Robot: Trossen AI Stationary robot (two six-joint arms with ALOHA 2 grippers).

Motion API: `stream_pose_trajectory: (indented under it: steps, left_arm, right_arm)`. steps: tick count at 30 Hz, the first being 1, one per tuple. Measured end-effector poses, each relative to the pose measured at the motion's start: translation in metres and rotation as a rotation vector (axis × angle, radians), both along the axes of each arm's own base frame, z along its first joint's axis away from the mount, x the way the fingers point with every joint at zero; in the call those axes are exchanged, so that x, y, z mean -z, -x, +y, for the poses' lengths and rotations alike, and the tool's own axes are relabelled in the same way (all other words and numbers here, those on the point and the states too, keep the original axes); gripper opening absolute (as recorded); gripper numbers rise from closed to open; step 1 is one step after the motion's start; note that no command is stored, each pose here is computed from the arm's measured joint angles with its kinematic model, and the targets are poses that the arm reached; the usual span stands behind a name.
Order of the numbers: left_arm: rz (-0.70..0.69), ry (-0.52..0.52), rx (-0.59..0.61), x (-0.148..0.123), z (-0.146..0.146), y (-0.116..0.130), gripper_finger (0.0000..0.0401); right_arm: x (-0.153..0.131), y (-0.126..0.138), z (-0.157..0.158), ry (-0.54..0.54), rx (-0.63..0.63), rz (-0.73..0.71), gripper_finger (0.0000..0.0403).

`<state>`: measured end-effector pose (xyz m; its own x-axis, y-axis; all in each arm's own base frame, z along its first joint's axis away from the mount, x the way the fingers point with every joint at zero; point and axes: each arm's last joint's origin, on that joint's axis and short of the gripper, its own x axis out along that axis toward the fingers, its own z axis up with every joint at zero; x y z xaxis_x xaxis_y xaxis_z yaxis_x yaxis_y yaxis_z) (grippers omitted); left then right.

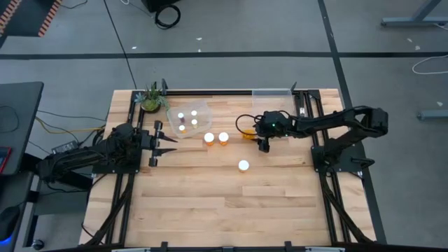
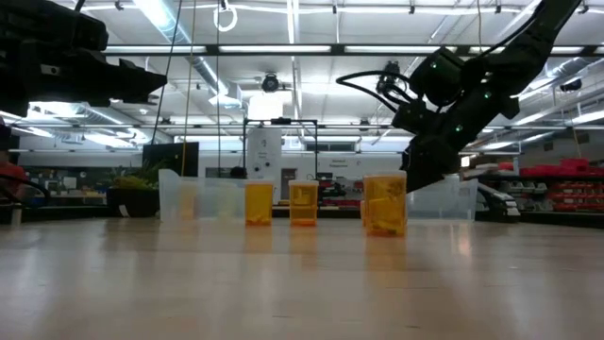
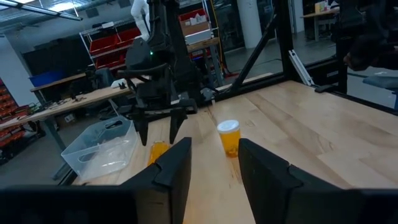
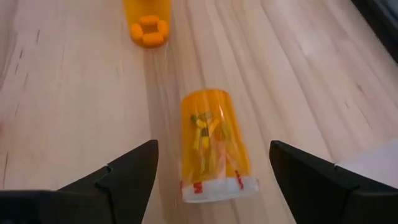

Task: Pick and place medicine bottles into bin by pill shape (circle, oval)
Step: Put the orange large pill bottle into the right transparent bin

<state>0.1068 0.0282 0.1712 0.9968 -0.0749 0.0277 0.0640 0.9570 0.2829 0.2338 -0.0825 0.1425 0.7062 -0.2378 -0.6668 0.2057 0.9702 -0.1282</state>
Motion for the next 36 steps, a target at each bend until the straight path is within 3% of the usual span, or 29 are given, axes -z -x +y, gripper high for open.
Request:
stream_pose_trajectory:
  steps: [9, 19, 36]
  left_arm:
    - [0.0, 0.0, 0.0, 0.0, 0.0, 0.0, 0.0144]
    - [0.0, 0.0, 0.0, 0.0, 0.0, 0.0, 0.0143]
    - [0.0, 0.0, 0.0, 0.0, 0.0, 0.0, 0.0151]
  right_arm:
    - [0.002, 0.0, 0.0, -0.007, -0.007, 0.003, 0.0316]
    - [0.018, 0.018, 0.003, 0.034, 0.01, -0.158, 0.0316]
    - [0.022, 0.03, -0.002, 0.008, -0.019, -0.263, 0.0316]
